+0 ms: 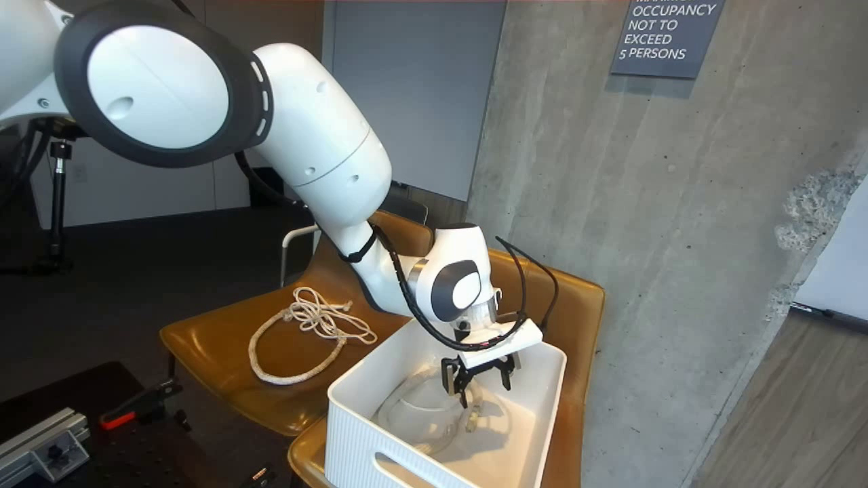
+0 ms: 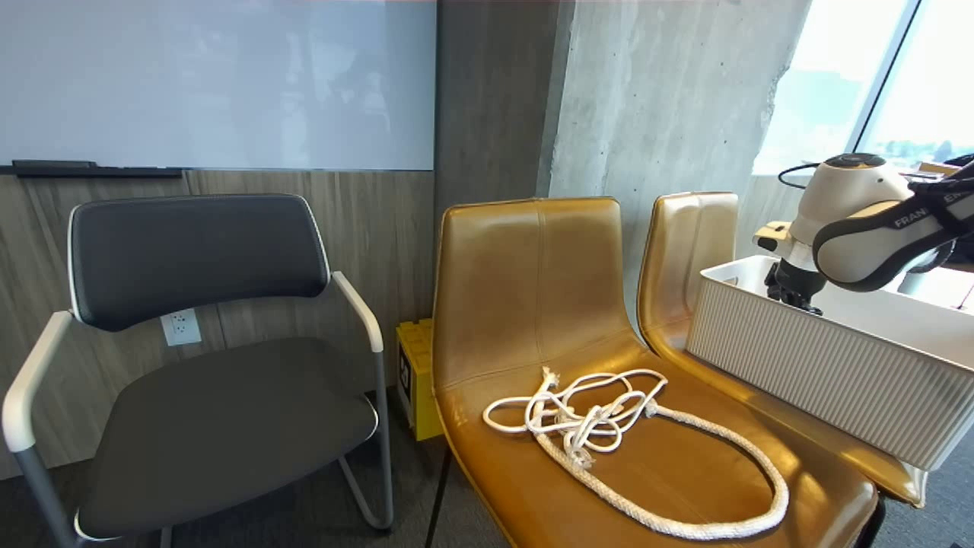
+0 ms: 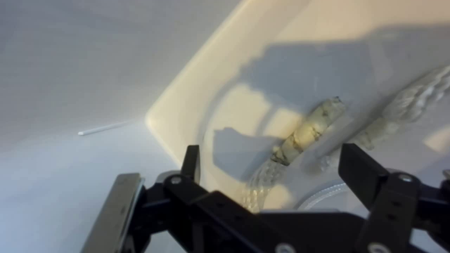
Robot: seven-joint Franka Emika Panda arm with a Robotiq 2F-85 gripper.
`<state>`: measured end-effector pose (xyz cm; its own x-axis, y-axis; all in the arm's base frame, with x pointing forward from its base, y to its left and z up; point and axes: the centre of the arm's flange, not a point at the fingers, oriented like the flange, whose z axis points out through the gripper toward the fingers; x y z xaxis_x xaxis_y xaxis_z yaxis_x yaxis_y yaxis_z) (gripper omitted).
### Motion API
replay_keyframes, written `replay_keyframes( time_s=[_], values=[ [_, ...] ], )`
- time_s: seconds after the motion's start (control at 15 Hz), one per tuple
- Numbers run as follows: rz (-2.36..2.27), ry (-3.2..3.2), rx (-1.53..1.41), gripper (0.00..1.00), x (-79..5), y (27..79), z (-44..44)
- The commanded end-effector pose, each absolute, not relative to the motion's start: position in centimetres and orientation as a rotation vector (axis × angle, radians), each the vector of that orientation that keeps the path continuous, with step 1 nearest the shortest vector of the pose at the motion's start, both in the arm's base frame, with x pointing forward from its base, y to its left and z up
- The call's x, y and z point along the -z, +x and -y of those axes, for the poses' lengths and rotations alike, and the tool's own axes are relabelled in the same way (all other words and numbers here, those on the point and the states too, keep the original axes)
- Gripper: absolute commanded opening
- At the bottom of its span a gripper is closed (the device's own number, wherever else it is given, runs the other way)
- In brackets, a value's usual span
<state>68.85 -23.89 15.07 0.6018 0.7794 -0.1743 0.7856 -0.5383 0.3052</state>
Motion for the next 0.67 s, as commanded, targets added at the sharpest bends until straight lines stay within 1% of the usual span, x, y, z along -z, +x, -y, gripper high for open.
replay_keyframes(
  time_s=[0.0, 0.27, 0.6],
  values=[
    [-1.234, 2.531, 0.033, 1.0, -15.3, 70.3, 25.3],
    [-1.225, 2.645, 0.058, 1.0, -15.1, 68.7, 25.6],
    [-1.175, 2.738, 0.055, 1.0, -14.7, 68.2, 26.7]
  ],
)
